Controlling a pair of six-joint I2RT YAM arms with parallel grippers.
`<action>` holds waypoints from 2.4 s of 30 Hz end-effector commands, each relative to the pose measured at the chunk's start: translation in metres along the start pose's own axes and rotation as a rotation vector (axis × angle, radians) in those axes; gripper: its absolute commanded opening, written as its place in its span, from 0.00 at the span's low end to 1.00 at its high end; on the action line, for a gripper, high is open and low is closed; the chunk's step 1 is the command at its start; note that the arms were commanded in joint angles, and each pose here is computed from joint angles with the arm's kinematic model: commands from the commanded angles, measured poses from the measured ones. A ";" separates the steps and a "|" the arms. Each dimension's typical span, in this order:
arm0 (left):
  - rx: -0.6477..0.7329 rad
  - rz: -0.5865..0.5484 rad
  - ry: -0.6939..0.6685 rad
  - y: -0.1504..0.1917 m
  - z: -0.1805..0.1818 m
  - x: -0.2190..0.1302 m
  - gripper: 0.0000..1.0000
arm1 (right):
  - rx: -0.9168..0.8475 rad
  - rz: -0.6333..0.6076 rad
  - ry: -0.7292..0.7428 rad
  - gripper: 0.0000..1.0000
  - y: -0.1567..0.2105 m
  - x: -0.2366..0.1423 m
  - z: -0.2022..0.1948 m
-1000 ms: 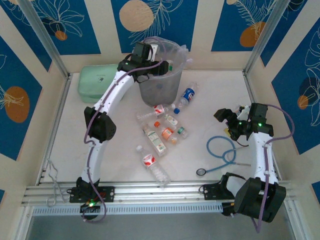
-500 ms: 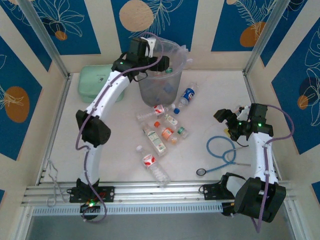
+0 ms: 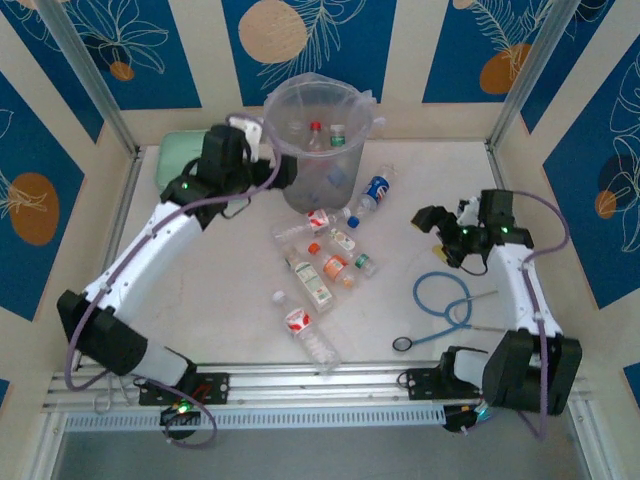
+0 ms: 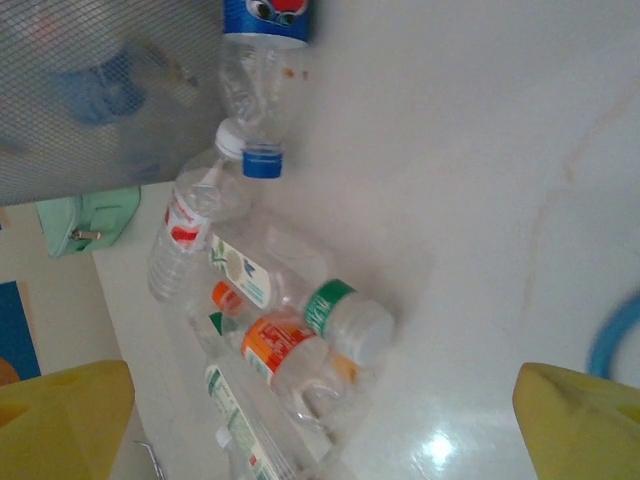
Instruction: Put the plastic bottles in the bin
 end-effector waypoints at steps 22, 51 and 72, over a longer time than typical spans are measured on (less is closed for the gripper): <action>-0.462 0.176 -0.110 0.197 0.104 -0.021 0.99 | 0.068 0.182 -0.044 0.88 -0.122 0.208 0.015; -0.524 0.090 -0.166 0.200 0.116 -0.037 0.99 | 0.061 0.142 0.004 0.55 -0.147 0.192 -0.014; -0.520 0.173 -0.187 0.200 0.114 0.007 0.98 | -0.138 -0.186 -0.111 0.33 -0.126 -0.020 0.066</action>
Point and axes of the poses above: each hand's point on the last joint's axis, 136 mm out from that joint toward the fingers, its own x axis out along the fingers, its own z axis along the line the jaws close on, y = z × x, the point moved 9 cm from there along -x, back along the fingers, and after that the axes turned 12 degrees about -x, right-handed, at the moved point
